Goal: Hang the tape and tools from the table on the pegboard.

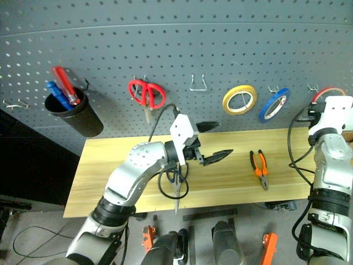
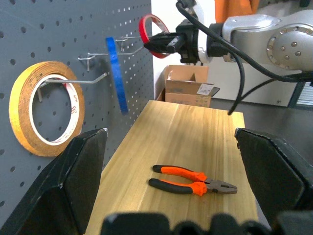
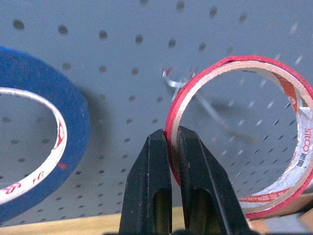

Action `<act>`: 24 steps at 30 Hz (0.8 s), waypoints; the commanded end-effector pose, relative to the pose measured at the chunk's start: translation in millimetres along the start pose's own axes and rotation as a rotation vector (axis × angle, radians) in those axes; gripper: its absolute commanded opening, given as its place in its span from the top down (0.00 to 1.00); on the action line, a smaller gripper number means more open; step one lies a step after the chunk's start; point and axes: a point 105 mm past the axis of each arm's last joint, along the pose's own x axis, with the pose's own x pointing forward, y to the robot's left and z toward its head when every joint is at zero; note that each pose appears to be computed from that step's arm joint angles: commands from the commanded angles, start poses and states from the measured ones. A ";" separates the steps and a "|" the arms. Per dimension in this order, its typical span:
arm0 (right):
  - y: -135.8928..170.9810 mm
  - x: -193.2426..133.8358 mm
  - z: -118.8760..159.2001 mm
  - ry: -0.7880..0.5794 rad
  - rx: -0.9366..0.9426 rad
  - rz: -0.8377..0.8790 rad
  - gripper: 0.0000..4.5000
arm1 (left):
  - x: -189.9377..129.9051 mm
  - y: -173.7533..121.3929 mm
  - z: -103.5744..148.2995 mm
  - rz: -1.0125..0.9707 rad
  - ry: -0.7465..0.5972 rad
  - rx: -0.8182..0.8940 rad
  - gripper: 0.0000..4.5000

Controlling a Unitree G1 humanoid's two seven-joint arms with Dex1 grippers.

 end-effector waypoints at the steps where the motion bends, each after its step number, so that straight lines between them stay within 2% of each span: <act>1: 0.7 -2.5 15.5 -0.038 0.051 0.031 0.73 | -4.8 6.3 6.7 0.034 -0.035 0.028 0.00; 6: 21.8 -26.4 5.2 0.043 -0.046 0.110 0.38 | -12.2 12.2 -4.7 0.062 0.009 0.048 0.00; 7: 27.0 -35.5 0.3 0.076 -0.068 0.130 0.33 | -15.2 13.1 -8.1 0.062 0.026 0.065 0.00; 8: 34.1 -46.7 -6.5 0.123 -0.066 0.157 0.23 | -19.4 14.9 -12.3 0.063 0.048 0.079 0.00; 11: 51.7 -74.9 -23.1 0.256 -0.030 0.201 0.01 | -34.0 19.0 -25.1 0.052 0.113 0.099 0.00; 15: 59.1 -95.5 -48.5 0.441 -0.028 0.141 0.00 | -51.7 15.4 -36.2 -0.011 0.170 0.137 0.00; 19: 91.6 -107.3 -77.8 0.598 0.066 0.232 0.00 | -65.7 14.2 -47.0 -0.060 0.227 0.162 0.00; 24: 111.9 -101.4 -114.2 0.702 0.006 0.249 0.00 | -69.8 14.5 -53.5 -0.091 0.258 0.198 0.00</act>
